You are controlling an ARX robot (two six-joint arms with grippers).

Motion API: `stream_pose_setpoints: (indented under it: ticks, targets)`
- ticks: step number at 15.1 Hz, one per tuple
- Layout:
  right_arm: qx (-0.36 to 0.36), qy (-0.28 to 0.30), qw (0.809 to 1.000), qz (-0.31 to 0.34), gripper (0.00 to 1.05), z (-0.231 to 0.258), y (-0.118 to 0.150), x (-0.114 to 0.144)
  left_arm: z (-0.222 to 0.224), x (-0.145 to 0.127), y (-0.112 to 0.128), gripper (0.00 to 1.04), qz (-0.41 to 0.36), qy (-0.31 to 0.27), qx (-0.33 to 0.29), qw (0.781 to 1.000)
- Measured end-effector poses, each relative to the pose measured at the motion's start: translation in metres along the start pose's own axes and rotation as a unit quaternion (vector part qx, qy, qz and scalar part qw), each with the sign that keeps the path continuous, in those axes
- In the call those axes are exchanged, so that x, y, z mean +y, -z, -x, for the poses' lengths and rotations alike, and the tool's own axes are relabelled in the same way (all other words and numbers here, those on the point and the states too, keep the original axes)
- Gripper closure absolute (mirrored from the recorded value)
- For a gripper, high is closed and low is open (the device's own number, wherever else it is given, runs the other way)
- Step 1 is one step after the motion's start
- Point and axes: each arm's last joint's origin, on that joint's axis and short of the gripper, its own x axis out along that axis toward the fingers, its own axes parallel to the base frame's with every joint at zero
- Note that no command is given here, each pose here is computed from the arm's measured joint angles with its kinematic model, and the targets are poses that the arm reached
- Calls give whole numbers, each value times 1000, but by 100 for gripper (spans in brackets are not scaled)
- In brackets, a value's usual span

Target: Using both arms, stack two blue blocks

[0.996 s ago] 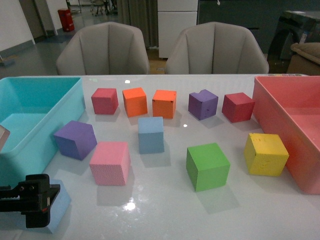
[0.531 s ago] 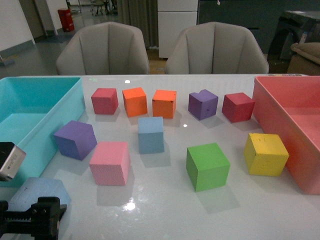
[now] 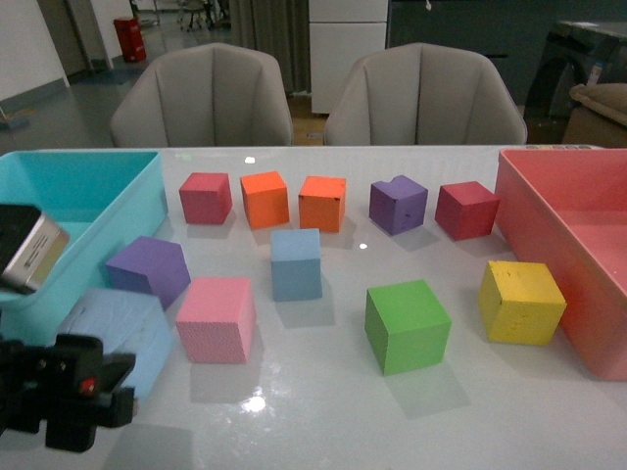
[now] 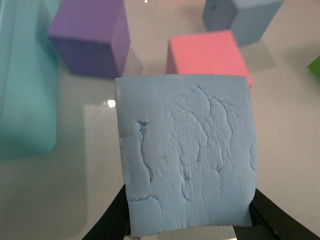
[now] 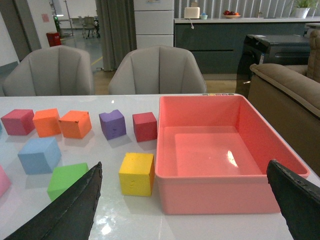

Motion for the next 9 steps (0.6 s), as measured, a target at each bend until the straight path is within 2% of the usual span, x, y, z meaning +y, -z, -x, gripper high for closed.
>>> stream_pose_setpoints:
  ticks: [1, 2, 4, 6, 9]
  targets:
    - [0, 0, 1000, 0, 6, 0, 0, 0, -14, -39, -44, 65, -27, 25, -30, 999]
    - [0, 0, 1000, 0, 6, 0, 0, 0, -37, -68, -61, 65, -29, 50, -18, 998]
    - [0, 0, 1000, 0, 6, 0, 0, 0, -62, -96, -75, 66, -38, 49, -12, 998]
    - [0, 0, 1000, 0, 6, 0, 0, 0, -81, -114, -93, 66, -44, 49, -17, 998]
    - [0, 0, 1000, 0, 6, 0, 0, 0, -107, -118, -111, 66, -42, 39, -13, 998]
